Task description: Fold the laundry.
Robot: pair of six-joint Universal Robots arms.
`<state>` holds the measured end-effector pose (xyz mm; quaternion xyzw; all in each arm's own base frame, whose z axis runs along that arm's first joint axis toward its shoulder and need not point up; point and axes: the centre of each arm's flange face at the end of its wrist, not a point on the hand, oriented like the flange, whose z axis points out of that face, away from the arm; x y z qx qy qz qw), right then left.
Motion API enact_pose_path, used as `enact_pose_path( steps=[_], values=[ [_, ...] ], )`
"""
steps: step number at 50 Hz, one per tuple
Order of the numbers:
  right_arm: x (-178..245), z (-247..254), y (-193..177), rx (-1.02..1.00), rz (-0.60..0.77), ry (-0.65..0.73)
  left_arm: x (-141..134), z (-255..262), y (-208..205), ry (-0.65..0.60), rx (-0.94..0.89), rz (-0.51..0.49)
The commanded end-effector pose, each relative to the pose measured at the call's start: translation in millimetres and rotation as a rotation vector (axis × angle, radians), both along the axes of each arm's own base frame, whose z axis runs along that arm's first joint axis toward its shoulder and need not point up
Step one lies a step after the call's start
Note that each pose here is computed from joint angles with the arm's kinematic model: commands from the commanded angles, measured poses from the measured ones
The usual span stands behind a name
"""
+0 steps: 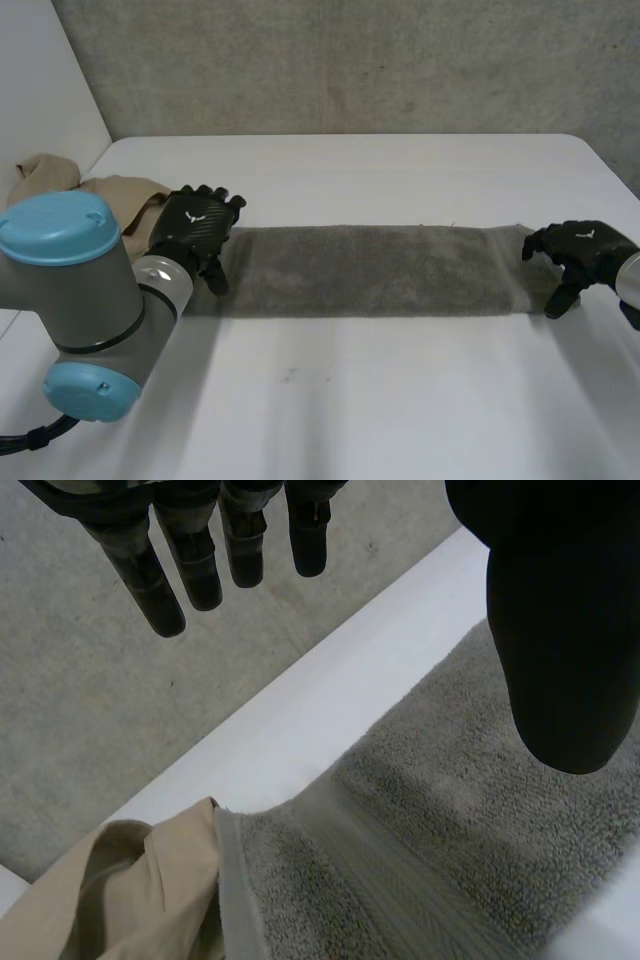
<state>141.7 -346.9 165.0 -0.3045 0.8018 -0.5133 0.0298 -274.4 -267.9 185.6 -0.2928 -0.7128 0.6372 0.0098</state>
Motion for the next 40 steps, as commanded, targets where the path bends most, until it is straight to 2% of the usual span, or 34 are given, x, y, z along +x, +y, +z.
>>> enact_pose_path(
  steps=[1,14,22,26,30,31,34,37,40],
  values=[
    [-1.3,-30.6,-13.3,-0.053,0.002,-0.001,2.3,-2.1,-3.7,-0.008,0.001,0.012],
    [-6.8,-45.5,-26.2,-0.071,-0.022,0.023,1.9,-3.4,-2.1,-0.01,0.005,0.009],
    [-42.5,-34.3,-40.9,-0.101,-0.152,0.064,2.2,-3.9,-1.7,-0.012,0.008,0.011],
    [-71.6,-16.8,-50.6,-0.163,-0.231,0.135,3.1,-5.3,1.3,-0.015,0.015,0.009],
    [-110.8,-6.6,-60.8,-0.211,-0.292,0.279,3.5,-4.7,3.4,-0.016,0.016,0.008],
    [-125.4,-2.9,-63.4,-0.229,-0.305,0.359,3.9,-5.9,4.2,-0.018,0.02,0.008],
    [-136.4,5.2,-67.1,-0.255,-0.295,0.493,4.2,-4.7,4.5,-0.017,0.017,0.009],
    [-130.7,8.9,-69.2,-0.274,-0.265,0.523,4.1,-4.6,4.4,-0.016,0.016,0.009],
    [-89.4,21.2,-69.0,-0.337,-0.183,0.483,4.2,-2.9,4.5,-0.014,0.012,0.009]
  ],
)
